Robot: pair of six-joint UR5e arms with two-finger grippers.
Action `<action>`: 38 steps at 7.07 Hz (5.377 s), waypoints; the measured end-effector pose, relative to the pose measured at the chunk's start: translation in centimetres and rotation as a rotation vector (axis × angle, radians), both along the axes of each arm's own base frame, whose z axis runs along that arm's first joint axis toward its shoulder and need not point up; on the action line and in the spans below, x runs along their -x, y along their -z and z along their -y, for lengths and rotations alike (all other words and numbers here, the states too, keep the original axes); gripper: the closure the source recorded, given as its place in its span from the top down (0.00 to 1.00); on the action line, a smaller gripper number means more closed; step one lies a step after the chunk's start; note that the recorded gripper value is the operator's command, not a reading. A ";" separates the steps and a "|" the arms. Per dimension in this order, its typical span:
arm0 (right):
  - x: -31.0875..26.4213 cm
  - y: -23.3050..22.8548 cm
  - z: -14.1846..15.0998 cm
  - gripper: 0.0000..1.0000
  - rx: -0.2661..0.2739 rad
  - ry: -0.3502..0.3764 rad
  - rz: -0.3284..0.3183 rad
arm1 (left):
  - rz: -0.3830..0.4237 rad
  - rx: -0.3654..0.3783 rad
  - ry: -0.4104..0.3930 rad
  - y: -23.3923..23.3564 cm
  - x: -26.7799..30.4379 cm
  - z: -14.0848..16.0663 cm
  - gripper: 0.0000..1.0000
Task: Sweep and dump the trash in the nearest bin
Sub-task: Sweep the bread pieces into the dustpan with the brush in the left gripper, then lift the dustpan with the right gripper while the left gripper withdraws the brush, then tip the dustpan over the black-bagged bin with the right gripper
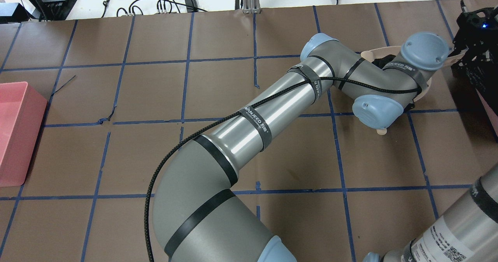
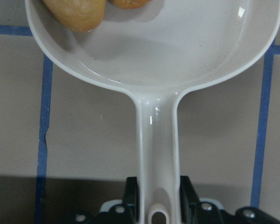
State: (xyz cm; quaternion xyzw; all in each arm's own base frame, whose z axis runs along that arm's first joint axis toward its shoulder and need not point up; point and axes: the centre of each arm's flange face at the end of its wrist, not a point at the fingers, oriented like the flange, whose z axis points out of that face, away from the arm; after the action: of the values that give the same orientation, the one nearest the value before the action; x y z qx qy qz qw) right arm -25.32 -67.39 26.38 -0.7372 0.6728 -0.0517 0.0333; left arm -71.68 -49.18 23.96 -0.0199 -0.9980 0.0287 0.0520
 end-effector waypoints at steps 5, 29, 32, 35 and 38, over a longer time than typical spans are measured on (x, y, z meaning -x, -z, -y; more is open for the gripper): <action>-1.4 0.4 0.4 0.01 0.010 -0.004 0.041 | -0.021 0.136 0.085 -6.0 3.1 -2.8 0.01; 34.8 -15.6 -18.7 0.02 0.251 0.285 -0.325 | -0.011 -0.288 -0.112 -3.1 -36.7 -24.7 0.00; 32.5 -16.1 -15.8 0.02 0.211 0.064 -0.520 | -0.019 -0.272 -0.108 -1.0 -35.0 -24.6 0.00; 28.5 -20.1 -14.0 0.03 0.193 -0.075 -0.611 | -0.003 -0.270 -0.083 -0.4 -34.9 -25.1 0.00; 21.2 -26.5 -16.9 0.03 0.177 -0.011 -0.401 | 0.011 -0.250 -0.052 -0.5 -35.2 -25.3 0.00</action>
State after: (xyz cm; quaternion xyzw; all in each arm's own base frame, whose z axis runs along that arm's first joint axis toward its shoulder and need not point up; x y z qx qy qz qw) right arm -46.56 -50.53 52.89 -0.7365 0.6547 0.0375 -0.1656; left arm -36.45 -23.89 24.49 0.0124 -0.9943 -0.0947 0.0478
